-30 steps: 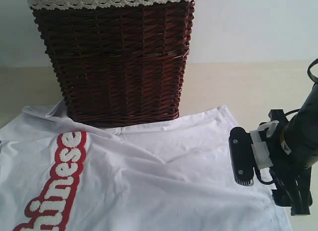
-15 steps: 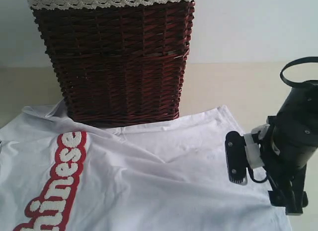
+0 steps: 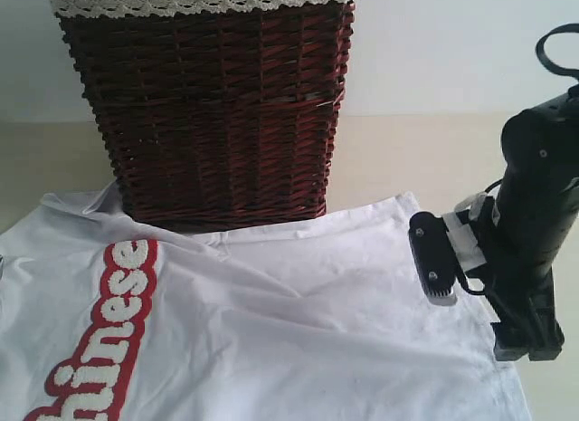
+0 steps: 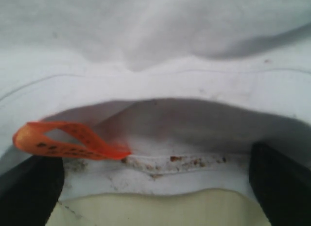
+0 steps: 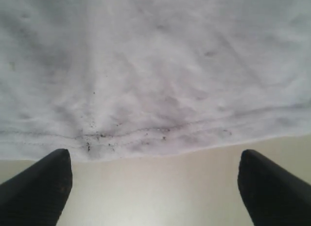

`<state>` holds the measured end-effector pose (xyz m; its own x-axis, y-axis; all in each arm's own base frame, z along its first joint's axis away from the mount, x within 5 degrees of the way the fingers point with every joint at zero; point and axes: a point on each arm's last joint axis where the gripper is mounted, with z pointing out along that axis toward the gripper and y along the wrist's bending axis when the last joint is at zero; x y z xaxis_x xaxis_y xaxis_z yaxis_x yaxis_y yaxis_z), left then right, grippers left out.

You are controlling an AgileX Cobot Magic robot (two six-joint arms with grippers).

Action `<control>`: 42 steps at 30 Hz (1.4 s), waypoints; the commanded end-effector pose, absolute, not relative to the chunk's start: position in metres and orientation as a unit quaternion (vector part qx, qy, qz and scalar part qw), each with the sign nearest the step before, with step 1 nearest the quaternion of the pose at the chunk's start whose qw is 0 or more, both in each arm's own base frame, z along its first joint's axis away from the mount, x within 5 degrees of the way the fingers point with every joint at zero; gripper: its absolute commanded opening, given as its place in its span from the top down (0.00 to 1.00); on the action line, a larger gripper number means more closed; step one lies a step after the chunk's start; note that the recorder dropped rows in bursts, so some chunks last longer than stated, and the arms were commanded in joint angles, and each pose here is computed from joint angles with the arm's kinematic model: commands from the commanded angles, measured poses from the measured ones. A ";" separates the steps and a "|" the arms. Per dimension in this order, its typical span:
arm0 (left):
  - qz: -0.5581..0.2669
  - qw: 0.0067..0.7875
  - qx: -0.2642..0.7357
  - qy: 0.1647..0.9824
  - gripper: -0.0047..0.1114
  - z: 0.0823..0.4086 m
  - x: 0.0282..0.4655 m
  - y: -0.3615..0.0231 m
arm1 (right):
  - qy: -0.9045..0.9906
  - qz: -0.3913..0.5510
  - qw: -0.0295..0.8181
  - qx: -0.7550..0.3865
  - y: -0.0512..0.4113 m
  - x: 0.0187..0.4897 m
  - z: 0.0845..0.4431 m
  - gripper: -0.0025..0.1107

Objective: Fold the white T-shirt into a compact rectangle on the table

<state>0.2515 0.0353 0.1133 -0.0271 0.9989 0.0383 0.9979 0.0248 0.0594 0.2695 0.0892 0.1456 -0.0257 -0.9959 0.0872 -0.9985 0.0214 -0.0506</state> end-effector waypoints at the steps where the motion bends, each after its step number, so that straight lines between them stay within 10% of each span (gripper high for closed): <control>1: 0.018 -0.001 0.692 0.721 0.07 0.101 0.246 0.034 | -0.703 0.043 0.032 0.709 0.089 0.276 0.123 0.20; 42: 0.018 -0.001 0.692 0.721 0.07 0.101 0.246 0.034 | -0.712 0.030 0.044 0.700 0.089 0.275 0.115 0.20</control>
<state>0.2515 0.0353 0.1133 -0.0271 0.9989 0.0383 0.9979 0.0248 0.0594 0.2740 0.0899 0.1147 -0.0126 -0.9946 0.1035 -0.9997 0.0146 0.0185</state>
